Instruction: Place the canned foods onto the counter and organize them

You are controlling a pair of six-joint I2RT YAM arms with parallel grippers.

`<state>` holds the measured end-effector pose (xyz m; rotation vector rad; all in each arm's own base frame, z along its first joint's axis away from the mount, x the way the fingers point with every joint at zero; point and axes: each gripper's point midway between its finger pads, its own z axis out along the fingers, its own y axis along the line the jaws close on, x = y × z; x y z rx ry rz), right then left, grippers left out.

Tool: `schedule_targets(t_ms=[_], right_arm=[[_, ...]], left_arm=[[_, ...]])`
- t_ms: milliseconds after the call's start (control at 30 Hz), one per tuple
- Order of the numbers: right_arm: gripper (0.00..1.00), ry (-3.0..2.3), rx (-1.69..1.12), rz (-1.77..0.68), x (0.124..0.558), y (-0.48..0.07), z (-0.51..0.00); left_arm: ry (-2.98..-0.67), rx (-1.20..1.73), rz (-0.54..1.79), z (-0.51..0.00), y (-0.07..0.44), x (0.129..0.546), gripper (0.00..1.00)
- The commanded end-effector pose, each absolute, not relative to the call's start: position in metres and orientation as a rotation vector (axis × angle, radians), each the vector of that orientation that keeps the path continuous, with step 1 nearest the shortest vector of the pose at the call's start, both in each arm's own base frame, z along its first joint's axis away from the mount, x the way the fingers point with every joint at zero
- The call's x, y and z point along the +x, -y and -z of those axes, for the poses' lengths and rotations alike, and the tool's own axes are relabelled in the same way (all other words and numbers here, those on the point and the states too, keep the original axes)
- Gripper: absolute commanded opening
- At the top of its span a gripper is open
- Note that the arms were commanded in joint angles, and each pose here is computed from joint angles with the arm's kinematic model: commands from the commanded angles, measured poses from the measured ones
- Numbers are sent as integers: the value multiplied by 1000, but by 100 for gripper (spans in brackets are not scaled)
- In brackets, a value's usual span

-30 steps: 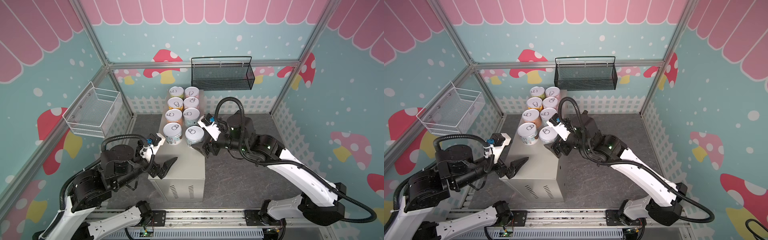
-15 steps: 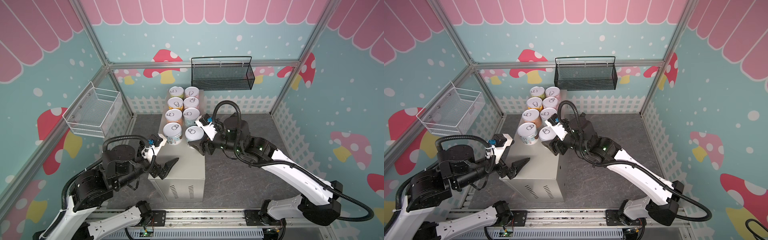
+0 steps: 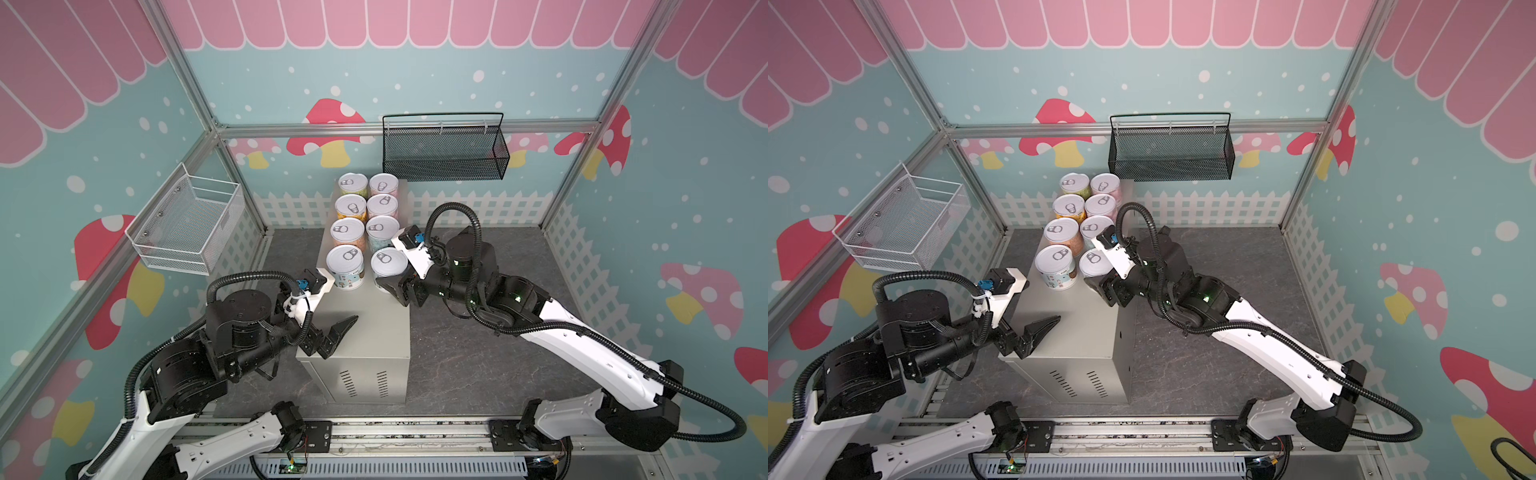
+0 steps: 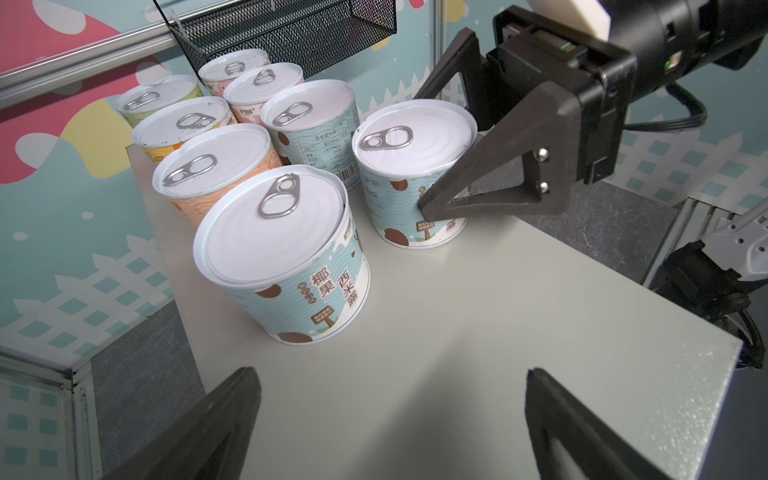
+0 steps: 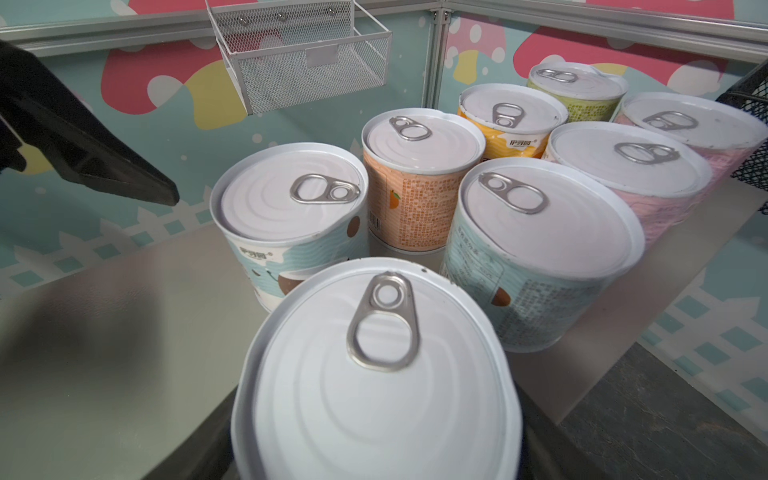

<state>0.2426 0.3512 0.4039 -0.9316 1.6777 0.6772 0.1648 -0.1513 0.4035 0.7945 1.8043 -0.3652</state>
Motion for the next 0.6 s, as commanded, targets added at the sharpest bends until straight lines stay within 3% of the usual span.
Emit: schedule_targets(t_ms=[0, 567], right_arm=[[71, -1638, -904, -665, 248, -354, -414], [70, -1619, -925, -682, 252, -365, -418]], left_arm=[[-1779, 803, 361, -406, 151, 164, 100], [-1775, 803, 351, -403, 149, 164, 100]])
